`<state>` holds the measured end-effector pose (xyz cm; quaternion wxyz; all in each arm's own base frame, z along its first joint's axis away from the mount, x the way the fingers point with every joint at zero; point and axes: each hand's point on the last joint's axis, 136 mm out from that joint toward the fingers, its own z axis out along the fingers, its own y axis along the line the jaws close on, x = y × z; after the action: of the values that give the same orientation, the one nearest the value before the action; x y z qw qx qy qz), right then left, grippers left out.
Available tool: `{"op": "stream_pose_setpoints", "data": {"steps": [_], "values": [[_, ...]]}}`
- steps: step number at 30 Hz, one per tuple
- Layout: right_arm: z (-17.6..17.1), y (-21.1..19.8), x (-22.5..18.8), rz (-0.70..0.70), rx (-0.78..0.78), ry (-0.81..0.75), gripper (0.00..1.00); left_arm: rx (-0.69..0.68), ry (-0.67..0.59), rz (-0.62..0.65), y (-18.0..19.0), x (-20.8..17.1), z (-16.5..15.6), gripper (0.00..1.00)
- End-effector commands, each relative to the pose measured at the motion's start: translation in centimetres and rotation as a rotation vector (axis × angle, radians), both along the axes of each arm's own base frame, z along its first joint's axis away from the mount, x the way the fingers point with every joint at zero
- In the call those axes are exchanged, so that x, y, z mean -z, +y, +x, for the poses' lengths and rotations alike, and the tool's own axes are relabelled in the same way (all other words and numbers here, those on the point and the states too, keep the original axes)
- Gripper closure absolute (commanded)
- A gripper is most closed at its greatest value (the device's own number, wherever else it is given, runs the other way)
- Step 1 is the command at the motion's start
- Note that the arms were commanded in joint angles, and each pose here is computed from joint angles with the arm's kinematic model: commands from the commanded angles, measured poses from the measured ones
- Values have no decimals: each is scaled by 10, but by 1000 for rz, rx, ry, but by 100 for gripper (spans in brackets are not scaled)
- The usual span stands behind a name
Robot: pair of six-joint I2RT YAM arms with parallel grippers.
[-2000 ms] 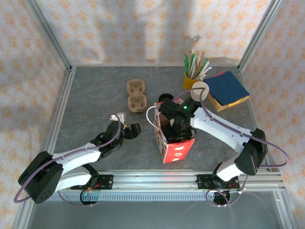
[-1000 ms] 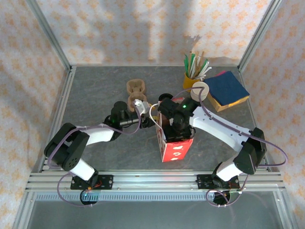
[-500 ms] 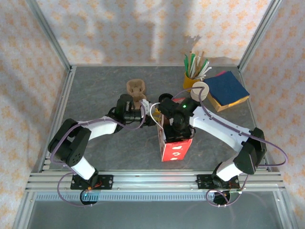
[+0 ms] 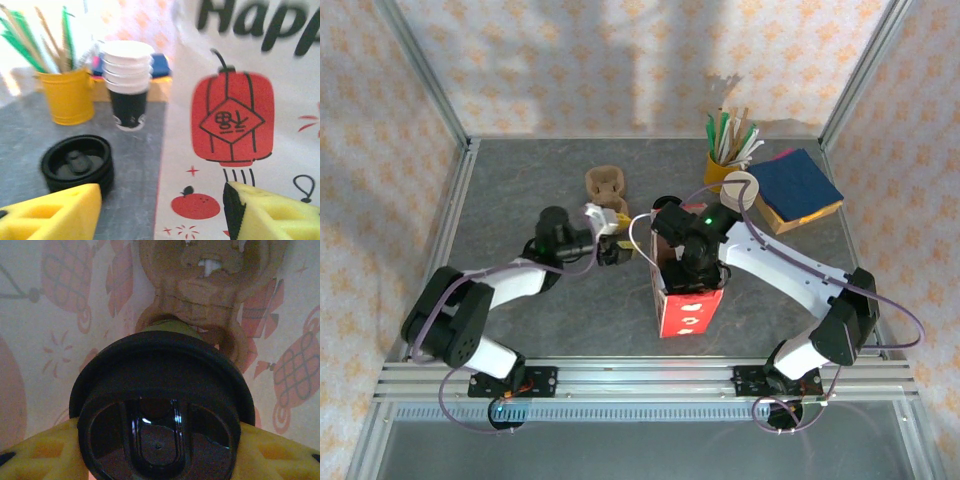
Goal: Pack the takeout coffee
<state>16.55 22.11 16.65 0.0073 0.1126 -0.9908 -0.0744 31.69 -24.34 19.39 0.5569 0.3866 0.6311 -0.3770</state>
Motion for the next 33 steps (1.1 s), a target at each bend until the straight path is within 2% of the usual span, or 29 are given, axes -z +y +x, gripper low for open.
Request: {"op": "stream_pose_setpoints", "data": {"steps": [1, 5, 8, 16, 22, 28, 33], "values": [[9, -2, -11, -9, -11, -45, 46, -102, -70, -271, 23, -70, -3, 30], [8, -3, -9, -11, -15, -40, 46, -64, -21, -301, 22, -78, -16, 30], [10, -3, -10, -10, -10, -42, 46, -88, -40, -296, 27, -74, -23, 30], [21, 11, -33, 55, 27, -79, 47, -115, -15, -227, 16, -37, -28, 30], [29, 10, -34, 40, 70, -106, 47, -100, 5, -227, 7, -26, -40, 30], [31, 4, -28, 7, 85, -113, 47, -18, 11, -125, -15, -2, -79, 30], [35, 2, -26, -8, 86, -116, 47, 90, -10, -45, -36, 18, -137, 30]]}}
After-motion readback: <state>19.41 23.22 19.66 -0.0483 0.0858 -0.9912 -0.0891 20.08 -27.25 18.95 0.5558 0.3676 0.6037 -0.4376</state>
